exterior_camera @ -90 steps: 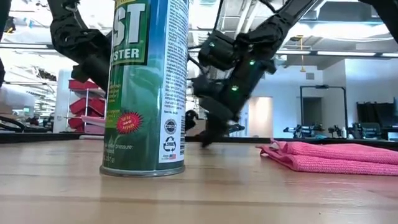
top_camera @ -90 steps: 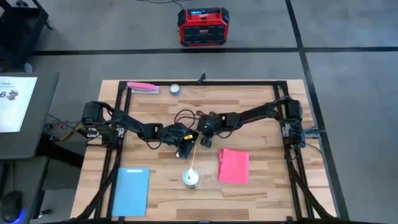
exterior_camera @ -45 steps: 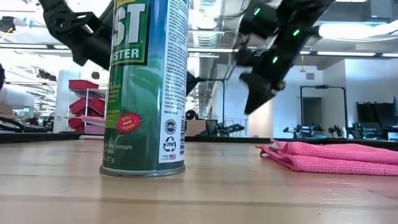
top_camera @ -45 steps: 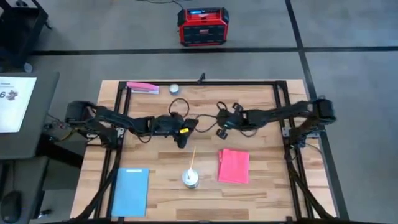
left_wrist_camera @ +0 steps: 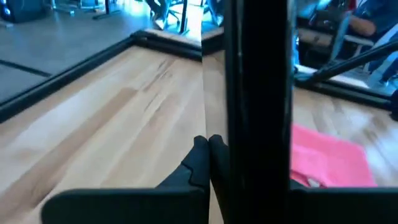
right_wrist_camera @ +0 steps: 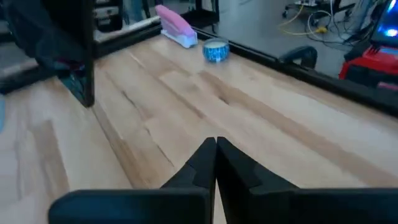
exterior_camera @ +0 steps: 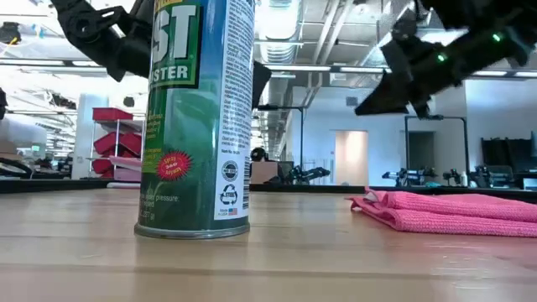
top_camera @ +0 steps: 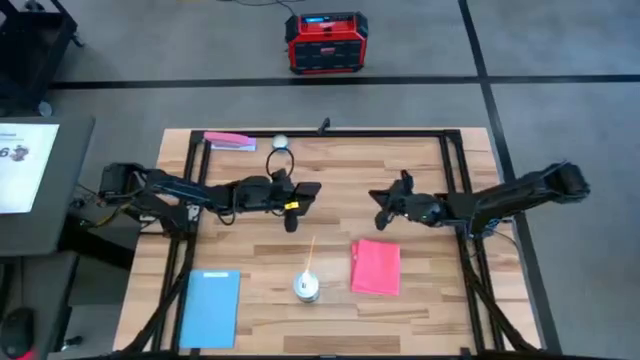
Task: Apply microfiber cloth
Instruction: Spray the back of the black cellphone using the spray bottle
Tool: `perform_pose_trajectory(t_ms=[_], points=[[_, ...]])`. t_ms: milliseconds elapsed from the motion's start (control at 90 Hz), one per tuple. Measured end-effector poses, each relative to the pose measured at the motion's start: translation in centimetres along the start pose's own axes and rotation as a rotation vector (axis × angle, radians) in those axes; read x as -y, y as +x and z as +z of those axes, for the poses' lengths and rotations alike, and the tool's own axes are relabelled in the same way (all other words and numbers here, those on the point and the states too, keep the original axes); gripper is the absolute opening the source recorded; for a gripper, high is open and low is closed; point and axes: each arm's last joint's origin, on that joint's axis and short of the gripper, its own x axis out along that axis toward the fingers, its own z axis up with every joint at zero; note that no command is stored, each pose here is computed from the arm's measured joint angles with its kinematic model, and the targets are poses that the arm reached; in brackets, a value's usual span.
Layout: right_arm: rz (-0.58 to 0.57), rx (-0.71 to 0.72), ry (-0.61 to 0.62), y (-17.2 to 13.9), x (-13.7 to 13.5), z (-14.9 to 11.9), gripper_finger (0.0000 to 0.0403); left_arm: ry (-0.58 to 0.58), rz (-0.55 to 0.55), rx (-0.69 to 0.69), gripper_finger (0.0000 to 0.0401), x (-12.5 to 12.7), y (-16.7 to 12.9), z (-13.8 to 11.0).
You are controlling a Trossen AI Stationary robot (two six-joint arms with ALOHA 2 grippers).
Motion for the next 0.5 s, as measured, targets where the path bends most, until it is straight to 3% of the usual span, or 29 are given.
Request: perform_pose_trajectory(t_ms=[156, 322, 500], points=[[0.032, 0.101, 0.123, 1.2, 0.5, 1.0, 0.0, -0.004, -0.013, 0.016, 0.0006, -0.4, 0.0, 0.3], [0.287, 0.139, 0.07, 1.3, -0.5, 1.9, 0.0, -0.006, -0.07, 0.041, 0.0006, -0.2, 0.0, 0.6], [0.562, 0.232, 0.09, 2.0, -1.8, 2.1, 0.0, 0.01, -0.143, 0.075, 0.0006, 0.1, 0.0, 1.0]])
